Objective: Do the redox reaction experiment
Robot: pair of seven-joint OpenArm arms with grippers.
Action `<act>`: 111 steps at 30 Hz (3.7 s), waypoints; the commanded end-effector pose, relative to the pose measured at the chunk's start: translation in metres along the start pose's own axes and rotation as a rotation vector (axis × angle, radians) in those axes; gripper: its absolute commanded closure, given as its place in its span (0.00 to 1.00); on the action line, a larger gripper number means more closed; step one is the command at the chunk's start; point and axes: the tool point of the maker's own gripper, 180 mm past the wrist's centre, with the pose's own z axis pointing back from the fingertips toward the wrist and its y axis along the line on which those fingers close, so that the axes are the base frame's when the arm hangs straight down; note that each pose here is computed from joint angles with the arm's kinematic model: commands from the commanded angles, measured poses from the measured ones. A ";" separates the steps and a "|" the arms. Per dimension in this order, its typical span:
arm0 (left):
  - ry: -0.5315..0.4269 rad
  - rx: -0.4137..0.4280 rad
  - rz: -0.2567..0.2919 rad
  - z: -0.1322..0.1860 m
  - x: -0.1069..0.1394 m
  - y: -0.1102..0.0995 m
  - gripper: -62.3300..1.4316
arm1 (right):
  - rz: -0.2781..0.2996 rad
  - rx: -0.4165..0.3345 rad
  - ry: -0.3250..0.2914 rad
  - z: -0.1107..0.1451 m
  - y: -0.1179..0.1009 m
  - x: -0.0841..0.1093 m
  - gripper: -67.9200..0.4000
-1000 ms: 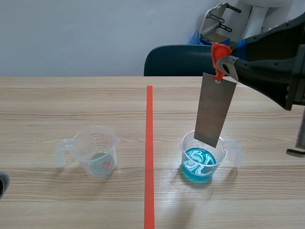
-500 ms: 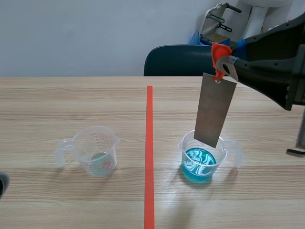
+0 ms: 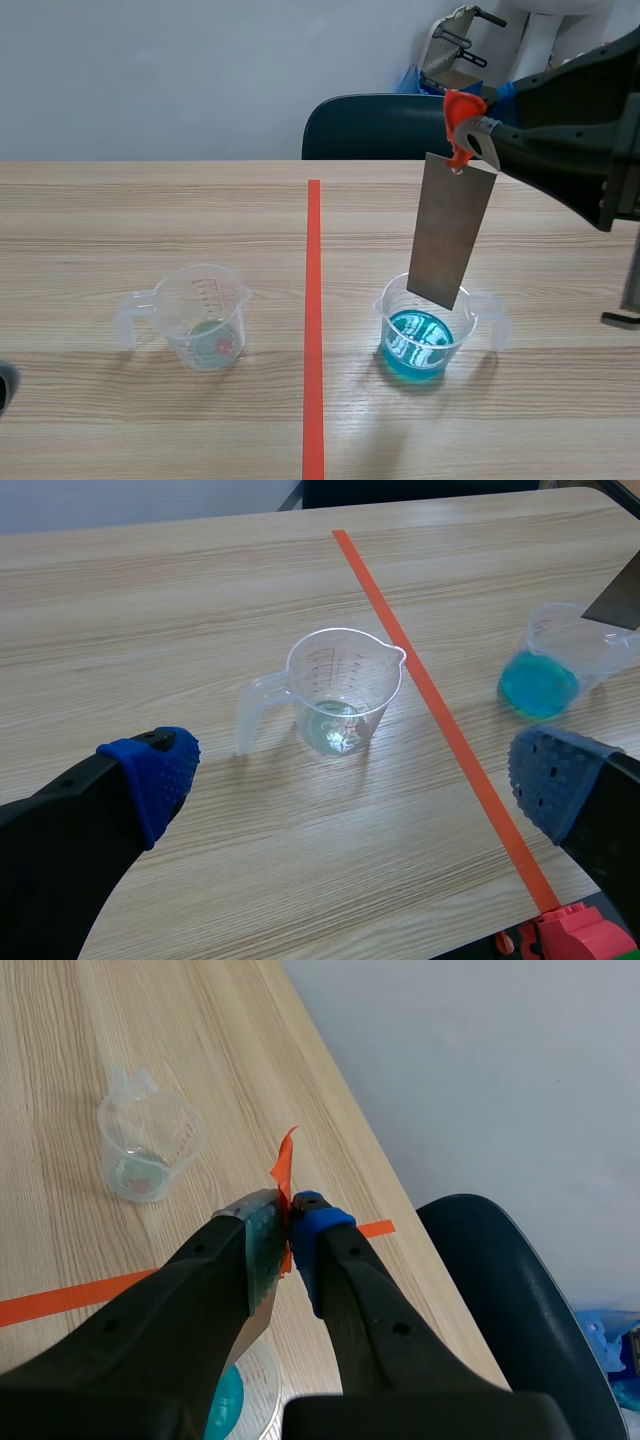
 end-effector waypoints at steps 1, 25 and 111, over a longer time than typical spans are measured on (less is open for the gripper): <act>-0.033 -0.005 0.001 -0.001 0.009 -0.002 0.00 | 0.023 -0.011 -0.030 -0.001 -0.004 0.010 0.98; -0.041 -0.010 -0.012 -0.009 0.008 -0.002 0.56 | 0.023 -0.011 -0.031 -0.001 -0.004 0.010 0.98; -0.099 -0.626 -0.203 -0.118 -0.072 -0.151 0.67 | 0.035 -0.008 -0.024 -0.001 -0.004 0.009 0.98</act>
